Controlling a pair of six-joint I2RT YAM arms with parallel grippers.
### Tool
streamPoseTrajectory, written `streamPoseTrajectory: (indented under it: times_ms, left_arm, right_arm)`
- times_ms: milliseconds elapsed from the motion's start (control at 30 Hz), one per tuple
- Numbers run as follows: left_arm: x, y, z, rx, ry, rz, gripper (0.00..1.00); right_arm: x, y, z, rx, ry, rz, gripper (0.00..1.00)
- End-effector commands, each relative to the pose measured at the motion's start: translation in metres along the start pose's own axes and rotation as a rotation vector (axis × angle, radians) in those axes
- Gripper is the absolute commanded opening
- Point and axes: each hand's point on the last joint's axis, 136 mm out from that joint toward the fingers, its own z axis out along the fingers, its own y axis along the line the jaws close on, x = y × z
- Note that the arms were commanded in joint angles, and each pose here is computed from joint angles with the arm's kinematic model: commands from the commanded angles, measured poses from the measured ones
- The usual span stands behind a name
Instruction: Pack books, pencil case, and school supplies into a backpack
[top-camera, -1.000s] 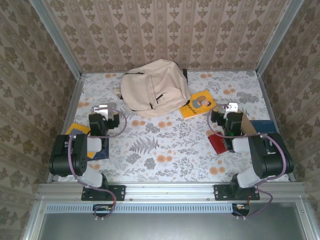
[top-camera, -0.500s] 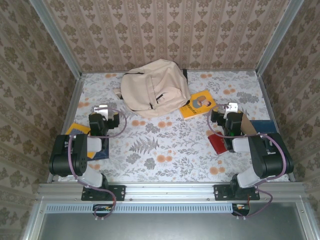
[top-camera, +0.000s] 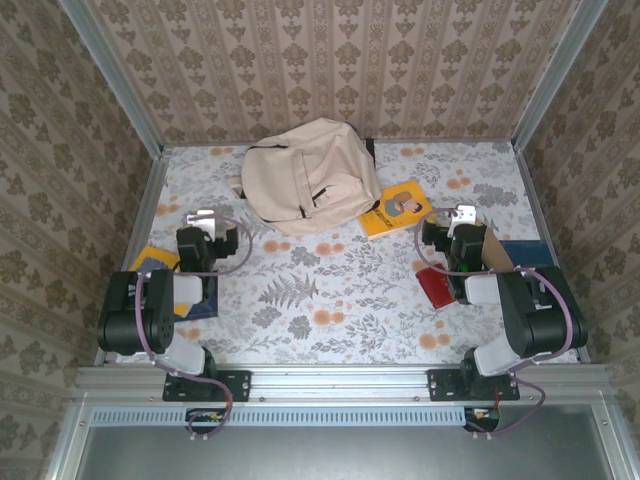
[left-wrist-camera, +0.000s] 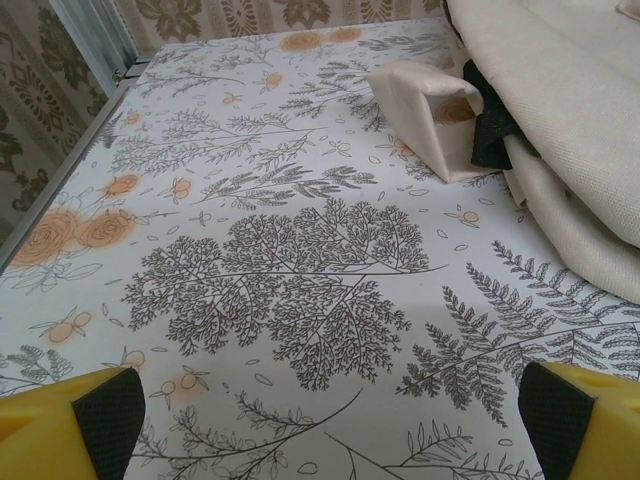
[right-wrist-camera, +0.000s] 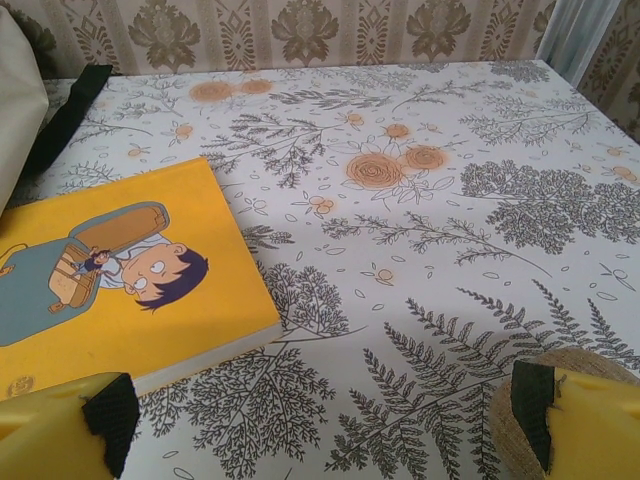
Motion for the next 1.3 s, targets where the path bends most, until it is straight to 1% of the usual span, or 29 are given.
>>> streamPoseTrajectory:
  times_ms: [0, 67, 167, 233, 300, 367, 433, 500, 600, 667, 733, 800, 833, 867, 967, 1100, 1233, 1267]
  left_arm:
    - [-0.029, 0.011, -0.011, -0.042, -0.038, -0.024, 1.0]
    - [-0.037, 0.013, -0.017, -0.043, -0.016, -0.027, 1.0]
    - [-0.057, 0.011, -0.028, -0.032, 0.008, -0.058, 1.0]
    - [-0.072, 0.006, -0.036, -0.008, 0.043, -0.088, 1.0]
    - [-0.094, -0.006, -0.043, 0.033, 0.069, -0.113, 1.0]
    - [-0.113, -0.018, -0.049, 0.073, 0.098, -0.166, 1.0]
    - [-0.13, -0.034, -0.05, 0.147, 0.106, -0.206, 1.0]
    - [-0.142, -0.054, -0.043, 0.22, 0.108, -0.261, 1.0]
    - [-0.15, -0.088, -0.027, 0.343, 0.17, -0.303, 1.0]
    - [-0.147, -0.109, -0.011, 0.382, 0.236, -0.317, 1.0]
    - [-0.143, -0.13, 0.007, 0.411, 0.303, -0.325, 1.0]
    - [-0.133, -0.145, 0.028, 0.41, 0.38, -0.334, 0.97]
    - [-0.13, -0.151, 0.037, 0.409, 0.4, -0.334, 0.95]
    - [-0.125, -0.155, 0.048, 0.388, 0.419, -0.333, 0.92]
    - [-0.109, -0.161, 0.076, 0.321, 0.469, -0.318, 0.91]
    - [-0.076, -0.16, 0.107, 0.231, 0.592, -0.302, 0.87]
    - [-0.044, -0.163, 0.115, 0.209, 0.692, -0.315, 0.87]
    - [-0.037, -0.164, 0.113, 0.213, 0.71, -0.32, 0.87]
  right_arm:
    - [-0.023, -0.004, -0.005, 0.054, -0.032, -0.004, 1.0]
    - [-0.036, -0.007, -0.014, 0.08, -0.008, -0.001, 1.0]
    - [-0.063, -0.016, -0.032, 0.11, -0.035, 0.048, 1.0]
    - [-0.081, -0.019, -0.046, 0.115, -0.048, 0.116, 1.0]
    - [-0.092, -0.022, -0.057, 0.122, -0.019, 0.212, 1.0]
    - [-0.097, -0.018, -0.064, 0.096, 0.024, 0.296, 1.0]
    - [-0.095, -0.001, -0.065, 0.008, 0.08, 0.364, 1.0]
    - [-0.09, 0.018, -0.065, -0.077, 0.143, 0.4, 1.0]
    - [-0.079, 0.033, -0.061, -0.096, 0.233, 0.432, 1.0]
    - [-0.075, 0.049, -0.058, -0.146, 0.289, 0.441, 1.0]
    - [-0.068, 0.06, -0.055, -0.158, 0.358, 0.449, 1.0]
    - [-0.063, 0.076, -0.052, -0.198, 0.424, 0.452, 1.0]
    - [-0.059, 0.082, -0.051, -0.208, 0.443, 0.453, 1.0]
    - [-0.056, 0.089, -0.05, -0.222, 0.457, 0.456, 1.0]
    - [-0.052, 0.108, -0.053, -0.258, 0.472, 0.437, 1.0]
    - [-0.045, 0.127, -0.057, -0.296, 0.5, 0.429, 1.0]
    - [-0.039, 0.144, -0.062, -0.321, 0.543, 0.438, 1.0]
    - [-0.027, 0.149, -0.059, -0.314, 0.581, 0.435, 0.99]
